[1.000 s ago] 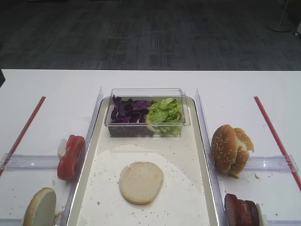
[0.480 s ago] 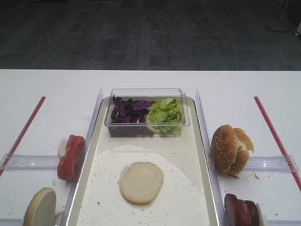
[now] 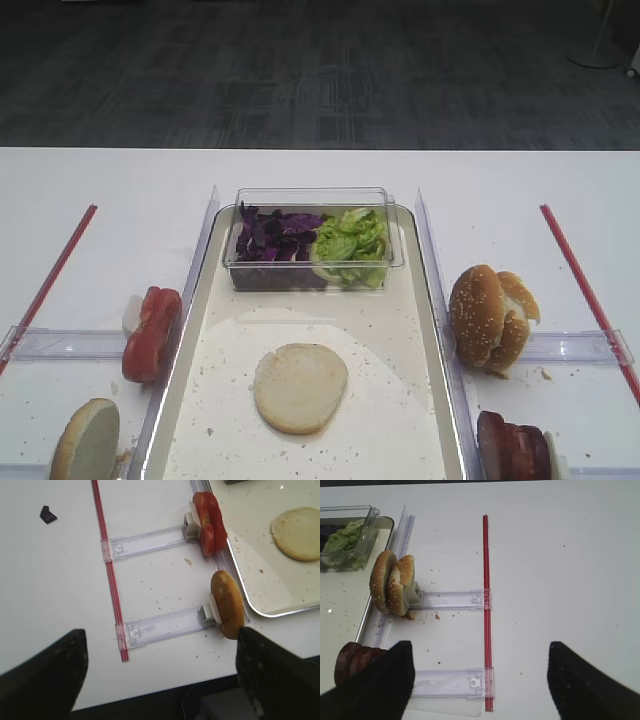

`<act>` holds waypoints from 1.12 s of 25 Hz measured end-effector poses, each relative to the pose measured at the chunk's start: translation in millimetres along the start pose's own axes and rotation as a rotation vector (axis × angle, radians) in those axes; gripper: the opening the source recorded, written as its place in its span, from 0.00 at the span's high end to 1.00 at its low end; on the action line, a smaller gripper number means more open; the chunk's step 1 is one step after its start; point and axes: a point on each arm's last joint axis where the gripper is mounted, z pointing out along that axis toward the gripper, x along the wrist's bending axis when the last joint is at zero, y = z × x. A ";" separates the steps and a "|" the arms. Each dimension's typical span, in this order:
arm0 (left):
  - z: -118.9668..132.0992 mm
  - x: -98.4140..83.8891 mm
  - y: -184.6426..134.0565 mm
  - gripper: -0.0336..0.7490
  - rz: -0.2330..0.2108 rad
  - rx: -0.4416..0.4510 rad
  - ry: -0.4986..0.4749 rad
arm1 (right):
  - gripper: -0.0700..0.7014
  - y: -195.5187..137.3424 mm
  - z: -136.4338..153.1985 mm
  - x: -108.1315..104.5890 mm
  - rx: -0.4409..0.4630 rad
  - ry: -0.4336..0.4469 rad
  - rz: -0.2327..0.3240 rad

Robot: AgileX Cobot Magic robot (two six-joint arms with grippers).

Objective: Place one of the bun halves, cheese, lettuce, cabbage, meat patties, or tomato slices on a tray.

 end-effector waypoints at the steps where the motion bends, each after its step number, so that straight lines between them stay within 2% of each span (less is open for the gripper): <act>1: -0.6 -0.6 -6.3 0.25 0.001 -0.013 0.001 | 0.17 0.0 0.0 0.0 0.000 0.000 0.000; 11: 21.0 -4.9 -55.8 0.25 -0.008 -0.029 -0.006 | 0.17 0.0 0.0 0.0 0.000 0.000 0.000; 19: 22.6 -5.2 -62.2 0.25 -0.010 -0.122 0.003 | 0.17 0.0 0.0 0.0 0.000 0.000 0.002; 28: 17.2 -5.5 -68.3 0.25 -0.032 -0.197 0.016 | 0.17 0.0 0.0 0.0 0.000 0.000 0.002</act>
